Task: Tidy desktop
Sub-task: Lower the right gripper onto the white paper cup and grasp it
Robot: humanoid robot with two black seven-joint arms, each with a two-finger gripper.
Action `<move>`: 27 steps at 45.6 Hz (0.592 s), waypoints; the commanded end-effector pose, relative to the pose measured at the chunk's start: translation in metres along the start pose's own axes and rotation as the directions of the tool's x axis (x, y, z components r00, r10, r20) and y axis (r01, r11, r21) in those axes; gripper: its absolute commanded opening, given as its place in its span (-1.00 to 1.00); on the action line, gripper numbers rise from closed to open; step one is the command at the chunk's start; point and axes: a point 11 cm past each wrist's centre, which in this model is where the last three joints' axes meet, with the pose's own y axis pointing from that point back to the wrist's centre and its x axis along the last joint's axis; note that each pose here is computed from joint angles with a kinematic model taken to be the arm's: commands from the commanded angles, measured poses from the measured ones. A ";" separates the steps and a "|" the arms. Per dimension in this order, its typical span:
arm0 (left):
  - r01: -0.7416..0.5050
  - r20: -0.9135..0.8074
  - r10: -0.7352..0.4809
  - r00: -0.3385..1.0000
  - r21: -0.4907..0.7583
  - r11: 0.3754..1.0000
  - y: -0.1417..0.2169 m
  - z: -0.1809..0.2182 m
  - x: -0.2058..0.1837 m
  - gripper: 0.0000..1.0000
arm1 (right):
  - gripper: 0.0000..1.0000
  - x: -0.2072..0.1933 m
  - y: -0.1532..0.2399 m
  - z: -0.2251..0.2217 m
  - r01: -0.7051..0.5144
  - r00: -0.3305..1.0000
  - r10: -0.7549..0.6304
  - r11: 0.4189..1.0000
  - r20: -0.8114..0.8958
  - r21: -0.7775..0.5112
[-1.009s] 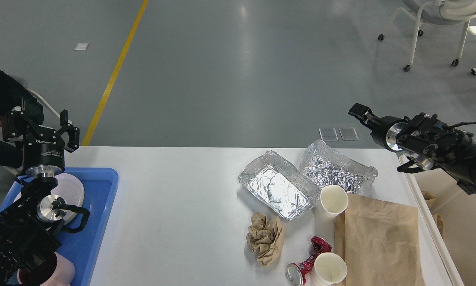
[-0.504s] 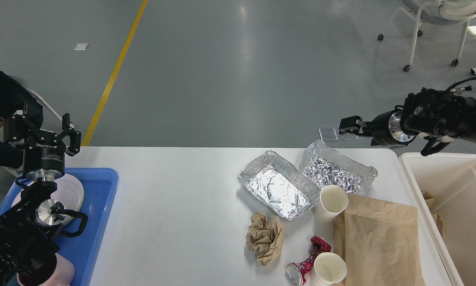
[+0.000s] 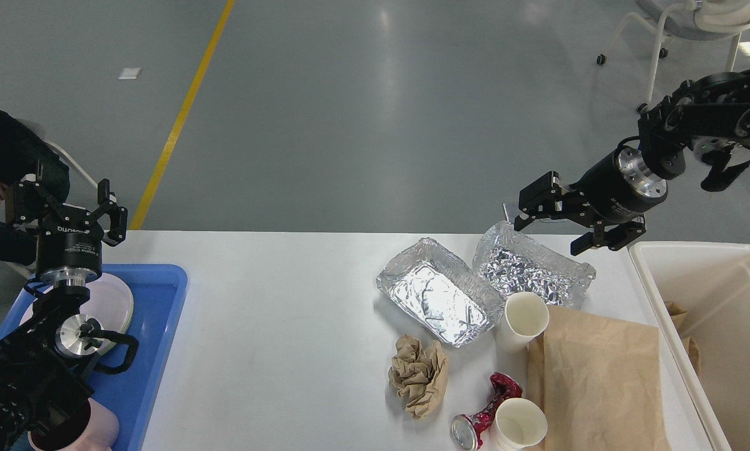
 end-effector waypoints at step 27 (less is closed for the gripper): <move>-0.001 0.000 0.001 1.000 -0.001 1.000 0.000 0.000 0.000 0.94 | 0.35 -0.052 -0.105 0.062 0.064 0.997 -0.056 0.987 0.062 -0.146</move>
